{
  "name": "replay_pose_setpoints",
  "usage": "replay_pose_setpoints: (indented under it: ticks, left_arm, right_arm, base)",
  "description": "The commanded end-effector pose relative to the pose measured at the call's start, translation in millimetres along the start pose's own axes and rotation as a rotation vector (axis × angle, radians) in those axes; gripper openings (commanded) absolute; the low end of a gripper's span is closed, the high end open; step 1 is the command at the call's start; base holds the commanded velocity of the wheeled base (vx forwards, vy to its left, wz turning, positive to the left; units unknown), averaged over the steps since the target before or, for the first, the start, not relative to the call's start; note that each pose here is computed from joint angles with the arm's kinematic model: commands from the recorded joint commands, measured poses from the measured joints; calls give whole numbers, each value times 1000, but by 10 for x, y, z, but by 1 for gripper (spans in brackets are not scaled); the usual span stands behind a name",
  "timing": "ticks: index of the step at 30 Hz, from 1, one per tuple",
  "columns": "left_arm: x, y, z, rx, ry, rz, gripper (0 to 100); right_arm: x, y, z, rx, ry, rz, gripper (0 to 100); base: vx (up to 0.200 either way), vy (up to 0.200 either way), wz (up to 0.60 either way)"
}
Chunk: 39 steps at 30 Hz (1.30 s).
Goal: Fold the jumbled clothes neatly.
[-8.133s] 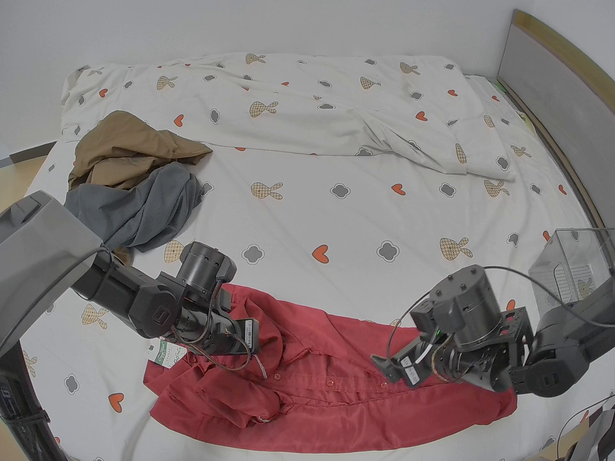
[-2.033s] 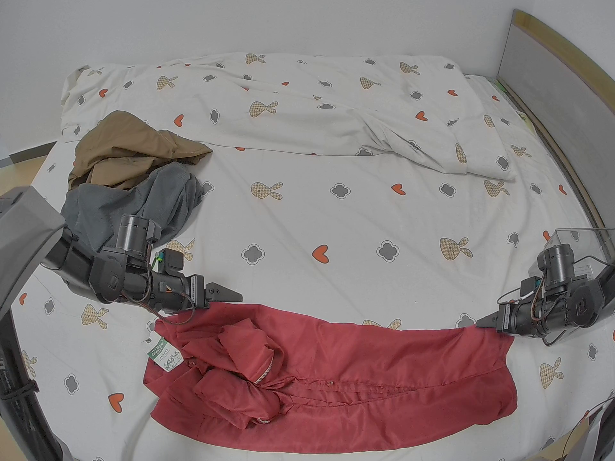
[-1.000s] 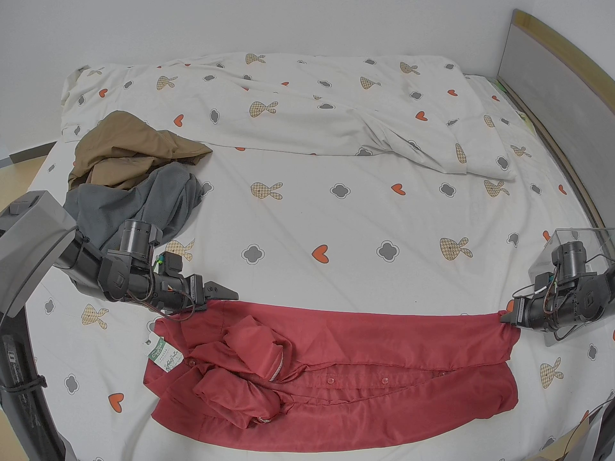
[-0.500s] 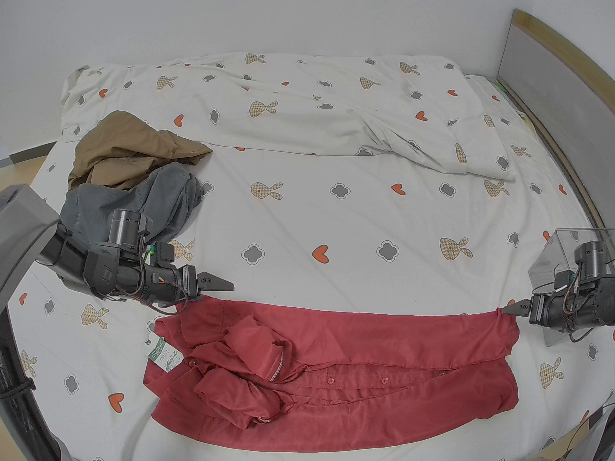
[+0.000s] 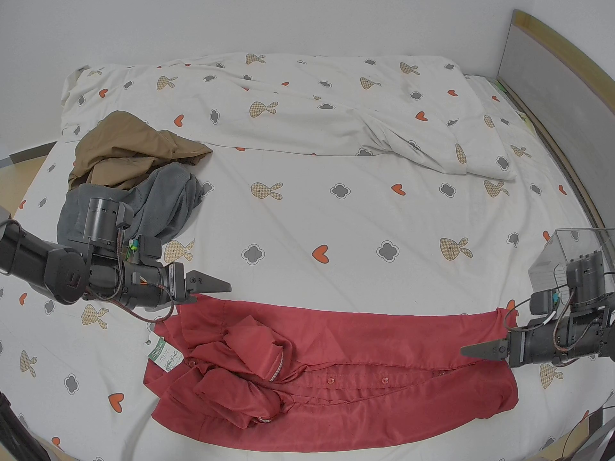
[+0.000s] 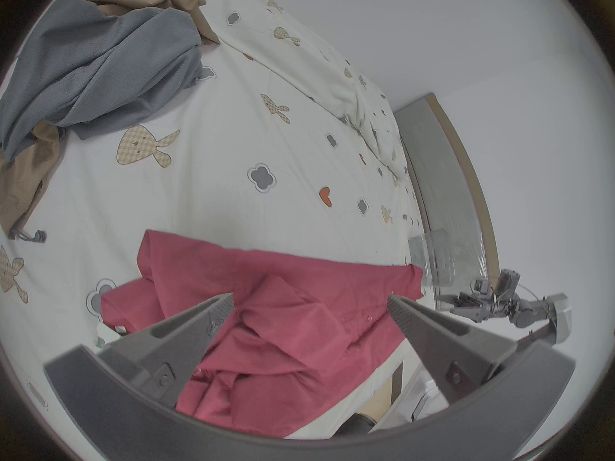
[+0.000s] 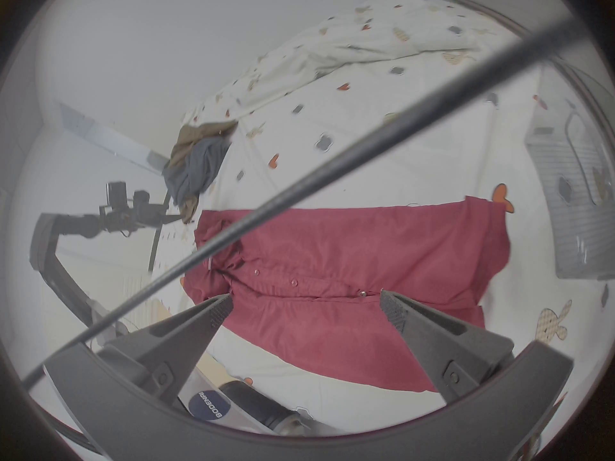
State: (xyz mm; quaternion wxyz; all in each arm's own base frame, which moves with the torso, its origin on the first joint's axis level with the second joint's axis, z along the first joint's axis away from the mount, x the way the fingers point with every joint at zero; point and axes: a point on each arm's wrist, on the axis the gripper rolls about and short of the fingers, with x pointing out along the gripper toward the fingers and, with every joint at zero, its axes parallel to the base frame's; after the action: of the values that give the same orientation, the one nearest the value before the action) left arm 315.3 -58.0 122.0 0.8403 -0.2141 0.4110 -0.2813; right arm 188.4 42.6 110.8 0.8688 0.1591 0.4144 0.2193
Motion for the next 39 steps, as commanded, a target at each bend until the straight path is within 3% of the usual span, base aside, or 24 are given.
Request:
replay_pose_setpoints:
  ticks: [1,5,13,30,39]
  left_arm:
    - [-104,-243,-281,72,67,-21,100]
    - [-156,-280,-320,61,83,45,100]
    - [-245,-307,-389,55,90,90,100]
    - [-331,-367,-421,73,73,80,100]
    - [-322,-354,-438,68,80,82,100]
  right_arm:
    - [628,284,-58,-140,203,-33,100]
    - [976,540,-153,-287,260,-89,100]
    - [1413,807,-220,-529,312,-50,100]
    - [1633,910,-338,-651,367,-6,100]
    - [1713,937,-422,-675,399,3,100]
  base:
    - [0,0,0]
    - [0,0,0]
    - [0,0,0]
    - [0,0,0]
    - [0,0,0]
